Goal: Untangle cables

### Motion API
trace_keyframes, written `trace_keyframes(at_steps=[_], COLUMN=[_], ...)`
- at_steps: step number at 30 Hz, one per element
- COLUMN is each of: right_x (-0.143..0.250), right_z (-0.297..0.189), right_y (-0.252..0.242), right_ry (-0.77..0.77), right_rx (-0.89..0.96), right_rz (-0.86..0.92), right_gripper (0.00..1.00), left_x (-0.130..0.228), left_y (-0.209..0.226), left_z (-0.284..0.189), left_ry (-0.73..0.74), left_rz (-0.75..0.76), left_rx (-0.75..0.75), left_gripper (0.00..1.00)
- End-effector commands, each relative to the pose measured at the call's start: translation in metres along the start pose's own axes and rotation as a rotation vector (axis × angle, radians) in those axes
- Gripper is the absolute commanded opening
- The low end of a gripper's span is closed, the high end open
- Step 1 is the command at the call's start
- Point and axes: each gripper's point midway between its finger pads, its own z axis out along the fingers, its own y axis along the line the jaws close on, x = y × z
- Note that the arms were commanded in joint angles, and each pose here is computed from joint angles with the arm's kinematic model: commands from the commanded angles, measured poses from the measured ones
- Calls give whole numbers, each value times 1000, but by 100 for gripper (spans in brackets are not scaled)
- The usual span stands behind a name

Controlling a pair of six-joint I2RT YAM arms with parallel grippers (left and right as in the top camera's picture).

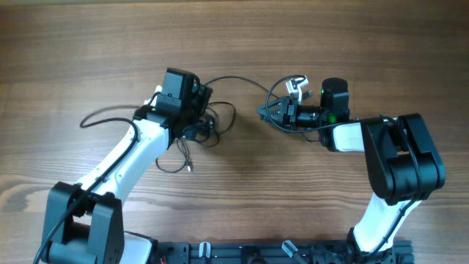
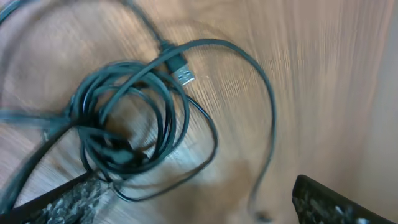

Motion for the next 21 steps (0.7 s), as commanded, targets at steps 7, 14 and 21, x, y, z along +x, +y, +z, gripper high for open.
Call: trace_keyframes(at_steps=[7,14,21], right_x=[1,2,5], right_z=[1,1,1], right_y=[0,1,-3], right_ry=[-1,5,13], right_rx=[4,-1,9], right_rz=[-20,-18,11], right_gripper=[68,67,66], left_x=[7,13,3], left_y=[53,99,91], left_z=[12,37,34], left_ry=[127,235,177], left_rz=[868,850,857], left_rx=[-199,-355,-353], left_gripper=[41,34,4])
